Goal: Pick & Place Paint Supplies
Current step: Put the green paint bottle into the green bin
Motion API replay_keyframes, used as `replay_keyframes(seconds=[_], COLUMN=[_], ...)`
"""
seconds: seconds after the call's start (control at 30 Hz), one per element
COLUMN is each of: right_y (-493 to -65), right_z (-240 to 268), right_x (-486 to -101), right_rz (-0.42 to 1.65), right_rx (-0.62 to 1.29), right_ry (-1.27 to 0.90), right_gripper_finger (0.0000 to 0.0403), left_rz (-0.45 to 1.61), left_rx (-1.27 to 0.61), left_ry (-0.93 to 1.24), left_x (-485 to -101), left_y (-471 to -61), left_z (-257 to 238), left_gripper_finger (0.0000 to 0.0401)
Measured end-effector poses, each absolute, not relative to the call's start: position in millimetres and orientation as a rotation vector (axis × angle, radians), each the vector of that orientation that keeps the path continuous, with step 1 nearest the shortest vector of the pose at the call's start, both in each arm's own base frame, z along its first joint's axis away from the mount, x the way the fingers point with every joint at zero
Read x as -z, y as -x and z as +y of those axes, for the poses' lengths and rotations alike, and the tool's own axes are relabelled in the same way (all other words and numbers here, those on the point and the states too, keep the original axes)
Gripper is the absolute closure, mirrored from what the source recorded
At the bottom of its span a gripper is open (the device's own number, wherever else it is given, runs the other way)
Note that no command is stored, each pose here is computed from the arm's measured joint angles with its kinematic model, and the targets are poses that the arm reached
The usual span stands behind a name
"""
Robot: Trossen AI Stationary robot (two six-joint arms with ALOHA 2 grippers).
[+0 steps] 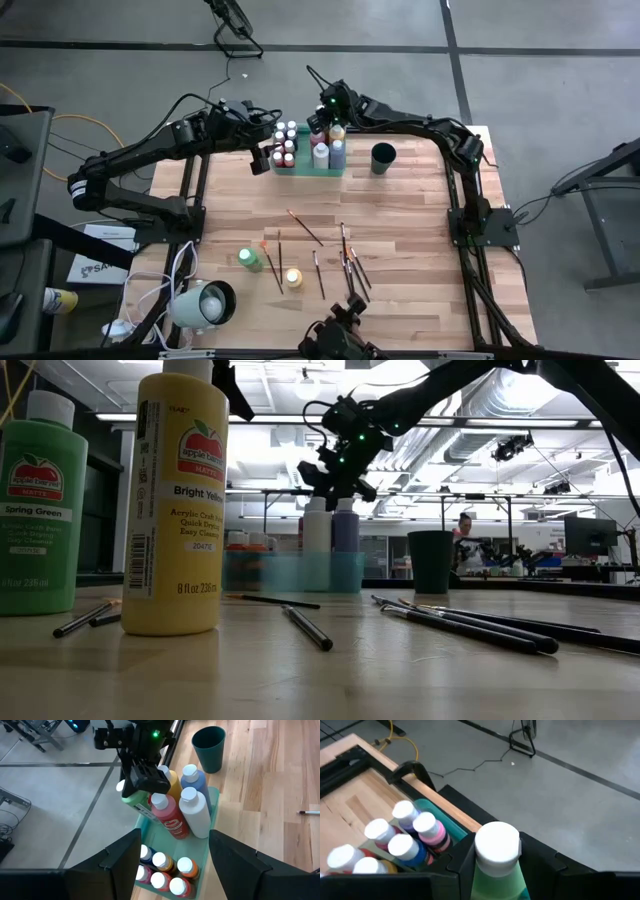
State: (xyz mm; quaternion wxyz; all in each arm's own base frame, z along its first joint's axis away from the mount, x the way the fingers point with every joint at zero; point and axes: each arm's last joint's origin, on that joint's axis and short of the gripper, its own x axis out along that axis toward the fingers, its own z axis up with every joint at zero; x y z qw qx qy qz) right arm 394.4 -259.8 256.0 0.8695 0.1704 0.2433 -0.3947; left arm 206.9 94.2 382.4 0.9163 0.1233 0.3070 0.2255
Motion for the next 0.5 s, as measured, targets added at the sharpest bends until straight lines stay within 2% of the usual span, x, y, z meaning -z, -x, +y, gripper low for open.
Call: replay_keyframes(seconds=[0.17,0.37,0.5], right_y=[-392.6,-391.9,-391.7], right_z=[-258.7,-258.1,-258.1], right_x=[-253.0,-252.7,-252.4], right_rz=[0.547,0.557,0.562], right_rx=[0.826,0.826,0.812], right_ry=[-0.365,-0.367,-0.372], right_gripper_finger=[0.0287,0.0268,0.0268], left_rz=[0.632,0.632,0.632], left_rx=[-0.464,-0.464,-0.464], left_ry=[-0.254,-0.254,-0.254], left_x=[-382.4,-382.4,-382.4], left_y=[-206.9,-206.9,-206.9], left_z=[94.2,94.2,94.2], left_gripper_finger=[0.0176,0.0175,0.0175])
